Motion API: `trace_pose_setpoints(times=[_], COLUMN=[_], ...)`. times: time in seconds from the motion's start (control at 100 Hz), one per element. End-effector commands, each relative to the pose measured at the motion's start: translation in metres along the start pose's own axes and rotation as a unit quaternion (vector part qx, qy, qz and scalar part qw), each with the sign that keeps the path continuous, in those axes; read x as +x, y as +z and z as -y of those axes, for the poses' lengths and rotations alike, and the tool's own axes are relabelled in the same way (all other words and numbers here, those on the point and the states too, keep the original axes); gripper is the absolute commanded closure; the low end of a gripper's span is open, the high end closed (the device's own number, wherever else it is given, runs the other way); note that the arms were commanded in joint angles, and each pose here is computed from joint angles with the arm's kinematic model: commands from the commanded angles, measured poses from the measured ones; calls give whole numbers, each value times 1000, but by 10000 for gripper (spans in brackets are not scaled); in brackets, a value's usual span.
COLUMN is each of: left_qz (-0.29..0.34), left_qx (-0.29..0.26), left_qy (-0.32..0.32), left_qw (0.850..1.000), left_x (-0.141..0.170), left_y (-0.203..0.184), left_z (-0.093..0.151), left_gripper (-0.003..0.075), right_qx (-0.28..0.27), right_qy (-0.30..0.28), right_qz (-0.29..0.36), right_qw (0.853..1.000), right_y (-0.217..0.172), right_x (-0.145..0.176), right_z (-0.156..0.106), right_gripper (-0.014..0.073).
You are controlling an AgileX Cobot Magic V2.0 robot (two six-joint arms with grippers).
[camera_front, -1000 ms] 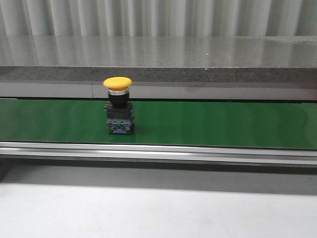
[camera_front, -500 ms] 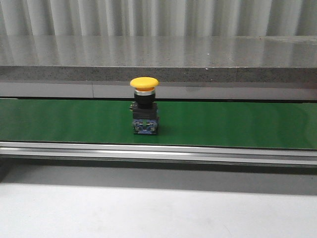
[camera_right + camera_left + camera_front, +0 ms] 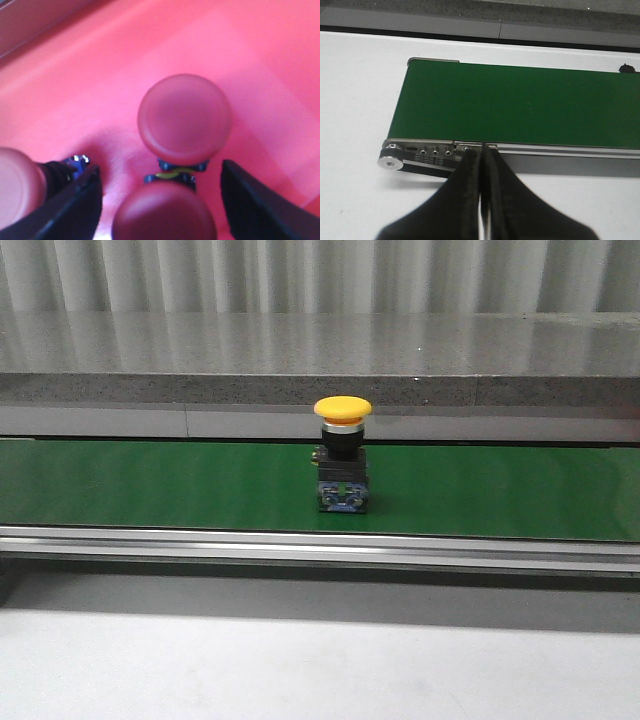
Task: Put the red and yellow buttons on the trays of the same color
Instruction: 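Lower the red button into the red tray and open the right gripper, then grasp the yellow button at the belt's end with the right gripper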
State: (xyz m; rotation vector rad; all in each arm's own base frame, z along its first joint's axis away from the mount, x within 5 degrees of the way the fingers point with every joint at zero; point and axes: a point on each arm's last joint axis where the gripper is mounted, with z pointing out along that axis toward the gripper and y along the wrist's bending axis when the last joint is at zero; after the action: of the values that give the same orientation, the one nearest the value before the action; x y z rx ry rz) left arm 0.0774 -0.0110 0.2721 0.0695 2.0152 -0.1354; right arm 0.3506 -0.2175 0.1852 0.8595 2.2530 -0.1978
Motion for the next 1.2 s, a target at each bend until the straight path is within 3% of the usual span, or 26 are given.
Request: trace_pose_setpoints(times=[0.0, 0.26, 0.47, 0.69, 0.81, 0.95, 1.19], left_qz=[44, 44, 44, 44, 44, 44, 44], left_qx=[7, 7, 7, 7, 7, 7, 7], left_qy=[1, 1, 1, 1, 1, 1, 1], left_qw=[999, 999, 999, 999, 999, 999, 999], left_x=[-14, -14, -14, -14, -14, -14, -14], left_y=[-4, -4, -4, -4, -4, -4, -4], left_z=[2, 2, 2, 2, 2, 2, 2], left_gripper=[741, 741, 741, 741, 741, 741, 741], right_qx=[-12, -12, -21, -43, -65, -99, -153], right_qy=[2, 3, -7, -38, -71, -148, -270], right_qz=[75, 100, 102, 56, 23, -13, -66], right_qw=[997, 995, 995, 997, 995, 984, 948], right_y=[-39, -109, -162, -206, -223, -241, -259], right_x=[-33, -48, -28, 8, 26, 47, 81], right_z=[-4, -5, -10, -28, -45, -68, -106], right_gripper=[64, 126, 124, -4, -9, -9, -9])
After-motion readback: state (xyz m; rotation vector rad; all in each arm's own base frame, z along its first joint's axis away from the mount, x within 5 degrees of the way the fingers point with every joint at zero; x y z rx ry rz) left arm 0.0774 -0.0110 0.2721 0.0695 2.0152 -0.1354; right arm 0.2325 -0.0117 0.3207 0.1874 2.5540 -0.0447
